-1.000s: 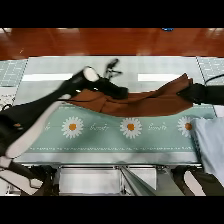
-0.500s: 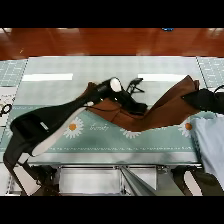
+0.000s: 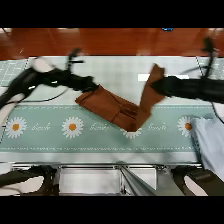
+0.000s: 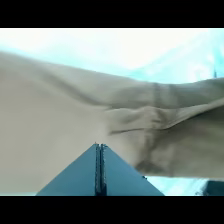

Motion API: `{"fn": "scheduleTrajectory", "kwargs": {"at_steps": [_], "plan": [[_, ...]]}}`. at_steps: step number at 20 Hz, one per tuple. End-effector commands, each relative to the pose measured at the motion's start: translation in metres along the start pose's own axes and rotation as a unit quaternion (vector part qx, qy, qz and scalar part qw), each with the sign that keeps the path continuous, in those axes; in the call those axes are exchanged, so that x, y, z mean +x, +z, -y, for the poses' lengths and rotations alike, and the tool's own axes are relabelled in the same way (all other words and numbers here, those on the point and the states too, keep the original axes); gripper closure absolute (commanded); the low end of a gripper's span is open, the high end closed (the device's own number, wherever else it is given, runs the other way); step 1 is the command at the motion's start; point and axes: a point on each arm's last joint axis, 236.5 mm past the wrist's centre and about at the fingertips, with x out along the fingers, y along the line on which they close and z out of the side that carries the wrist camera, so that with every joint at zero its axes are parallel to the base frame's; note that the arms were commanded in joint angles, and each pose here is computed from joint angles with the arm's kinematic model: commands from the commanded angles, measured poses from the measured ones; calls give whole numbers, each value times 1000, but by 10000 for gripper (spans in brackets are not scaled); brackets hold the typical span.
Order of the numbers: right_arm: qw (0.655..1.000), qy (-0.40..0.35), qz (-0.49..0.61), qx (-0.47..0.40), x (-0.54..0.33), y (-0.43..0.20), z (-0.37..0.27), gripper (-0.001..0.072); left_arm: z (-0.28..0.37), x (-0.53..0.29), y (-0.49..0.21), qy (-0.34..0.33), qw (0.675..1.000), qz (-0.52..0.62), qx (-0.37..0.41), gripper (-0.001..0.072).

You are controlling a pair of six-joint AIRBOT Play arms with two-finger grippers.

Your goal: Fold the shirts.

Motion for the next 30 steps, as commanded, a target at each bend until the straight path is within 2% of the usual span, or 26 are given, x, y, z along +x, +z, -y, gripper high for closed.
{"fn": "scheduleTrajectory", "kwargs": {"at_steps": [1,4,8,14,15,16,20,22,24,25,27,30], "plan": [[999,39,-11,7,94,9,-31,686,-54,-75,-23,44,995,78,-41,688],[997,53,-60,22,172,4,-38,686,-68,-109,-44,59,990,112,-70,688],[990,72,-108,53,244,-15,-38,686,-66,-122,-46,66,987,133,-64,688],[984,89,-130,82,289,-29,-36,683,-66,-117,-46,66,987,129,-62,688],[982,95,-133,91,291,-33,-39,538,-67,-115,-46,68,987,132,-63,688],[981,99,-137,93,292,-36,-42,301,-70,-114,-45,72,986,136,-66,688],[973,119,-182,81,263,-36,-44,304,-71,-136,-12,89,975,194,-53,688],[965,147,-209,55,211,-14,-41,306,-51,-180,28,88,963,253,-24,688],[958,169,-231,-13,134,5,-40,312,-32,-222,58,99,948,301,10,688],[964,128,-228,-49,97,15,-27,317,-25,-233,65,101,945,312,21,688],[980,-31,-173,-89,29,38,20,317,-19,-234,63,97,947,305,27,688],[962,-262,-51,-61,-86,46,98,315,-24,-204,42,81,962,261,12,688]]}}
